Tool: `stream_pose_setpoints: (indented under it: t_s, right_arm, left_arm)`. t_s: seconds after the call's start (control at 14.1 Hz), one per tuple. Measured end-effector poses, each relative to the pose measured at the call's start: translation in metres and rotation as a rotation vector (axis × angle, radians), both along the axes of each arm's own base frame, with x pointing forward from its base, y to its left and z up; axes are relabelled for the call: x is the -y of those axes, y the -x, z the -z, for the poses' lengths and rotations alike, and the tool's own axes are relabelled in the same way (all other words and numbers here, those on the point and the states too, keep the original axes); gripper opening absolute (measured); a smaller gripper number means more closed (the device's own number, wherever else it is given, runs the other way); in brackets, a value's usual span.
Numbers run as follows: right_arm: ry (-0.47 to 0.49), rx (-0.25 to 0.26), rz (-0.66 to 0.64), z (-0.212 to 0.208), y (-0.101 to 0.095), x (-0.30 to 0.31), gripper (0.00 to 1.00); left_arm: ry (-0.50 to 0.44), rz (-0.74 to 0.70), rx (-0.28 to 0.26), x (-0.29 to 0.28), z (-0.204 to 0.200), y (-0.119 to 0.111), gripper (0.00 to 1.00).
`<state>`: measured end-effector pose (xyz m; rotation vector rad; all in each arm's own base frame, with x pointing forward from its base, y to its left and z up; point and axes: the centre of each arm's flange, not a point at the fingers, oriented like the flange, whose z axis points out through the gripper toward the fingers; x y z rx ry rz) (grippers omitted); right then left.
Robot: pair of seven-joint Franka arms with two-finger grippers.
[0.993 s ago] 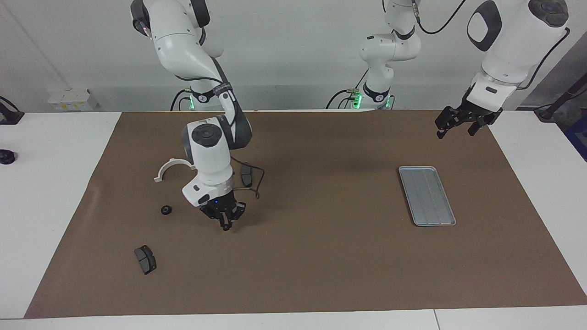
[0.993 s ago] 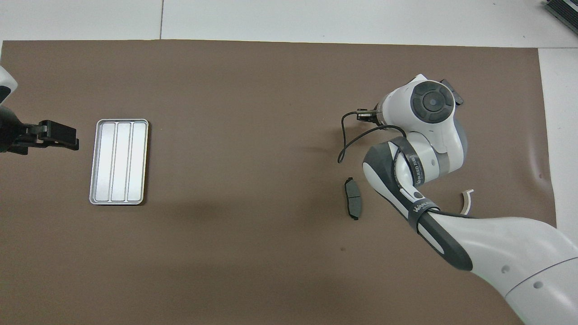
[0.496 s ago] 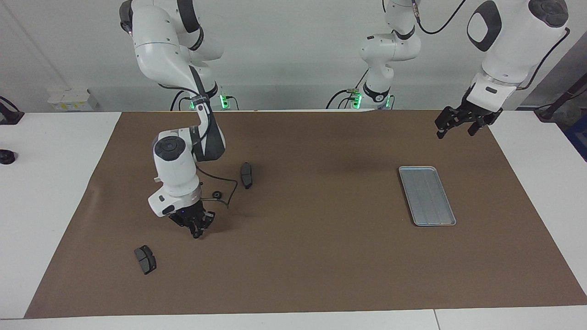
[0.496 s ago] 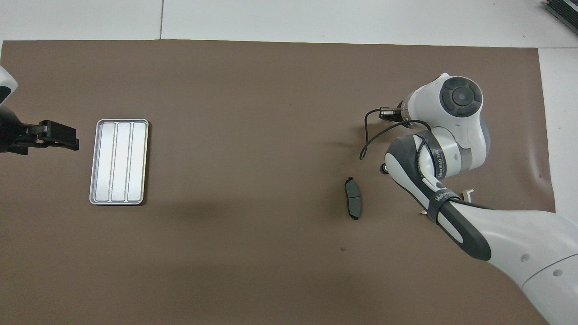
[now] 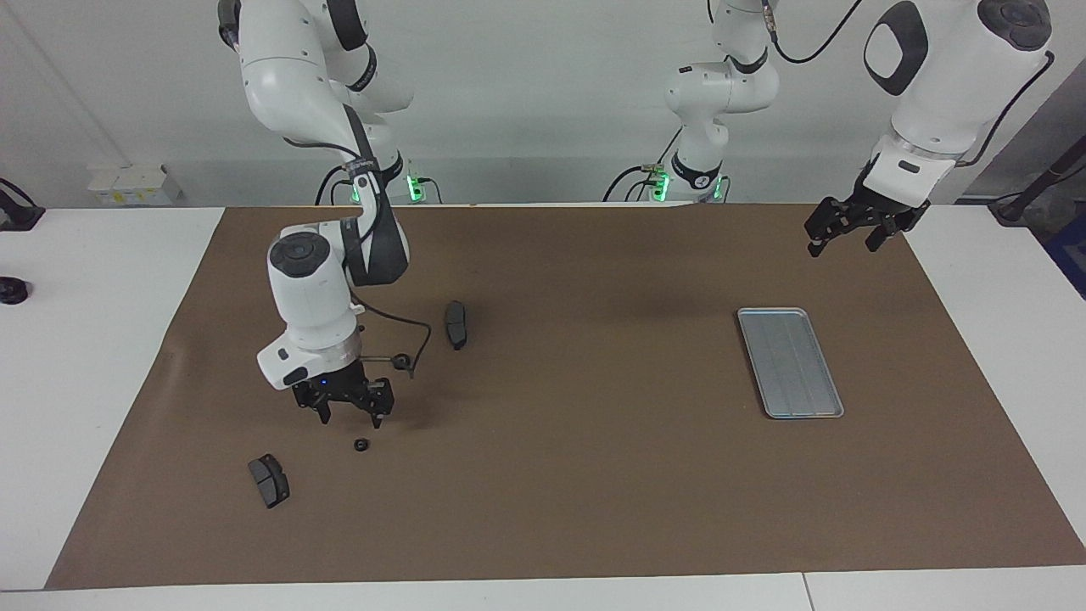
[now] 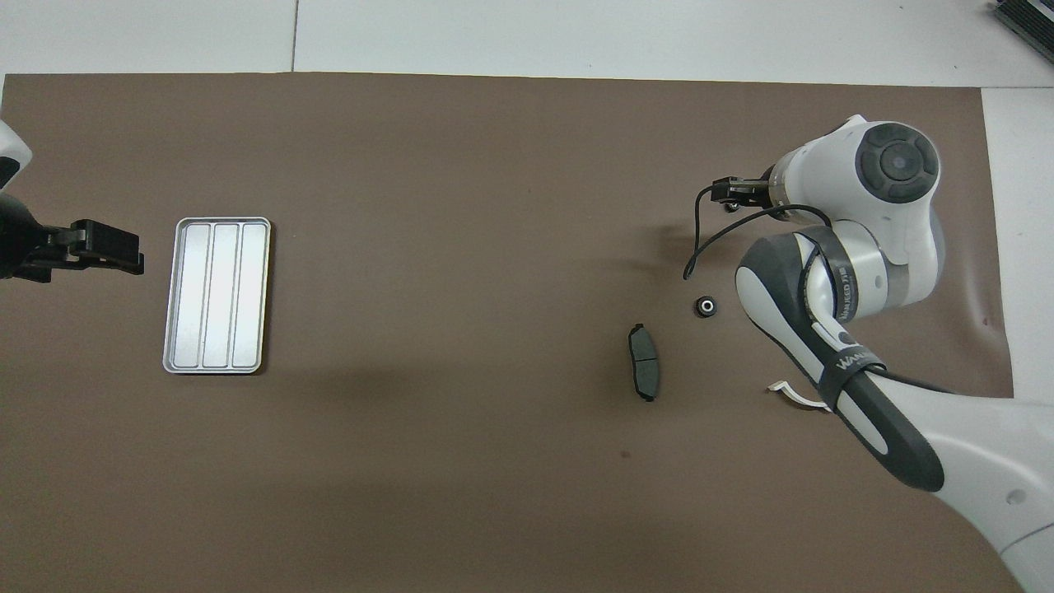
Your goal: Place bearing gear from tray to pile
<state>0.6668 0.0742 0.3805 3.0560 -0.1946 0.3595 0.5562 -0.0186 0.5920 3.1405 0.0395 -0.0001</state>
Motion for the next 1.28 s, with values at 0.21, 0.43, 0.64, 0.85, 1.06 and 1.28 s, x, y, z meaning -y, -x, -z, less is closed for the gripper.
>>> stream_pose_setpoints:
  t_s: [0.21, 0.43, 0.64, 0.85, 1.06, 1.28]
  right_arm:
    - [-0.008, -0.021, 0.036, -0.072, 0.024, 0.002, 1.0]
    - [-0.034, -0.037, 0.065, -0.133, 0.054, 0.002, 1.0]
    - [-0.032, -0.069, 0.082, -0.181, 0.078, 0.004, 1.0]
    - [-0.025, -0.112, 0.092, -0.212, 0.089, 0.006, 1.0]
    - [-0.031, -0.153, 0.029, -0.228, 0.101, 0.007, 1.0]
    - [-0.056, -0.182, -0.031, -0.239, 0.113, 0.017, 1.0]
  left_arm:
    - [0.0, 0.0, 0.0, 0.0, 0.0, 0.0, 1.0]
    - [0.0, 0.0, 0.0, 0.0, 0.0, 0.0, 1.0]
    - [0.0, 0.0, 0.0, 0.0, 0.0, 0.0, 1.0]
    - [0.0, 0.0, 0.0, 0.0, 0.0, 0.0, 1.0]
    - [0.0, 0.0, 0.0, 0.0, 0.0, 0.0, 1.0]
    - [0.0, 0.0, 0.0, 0.0, 0.0, 0.0, 1.0]
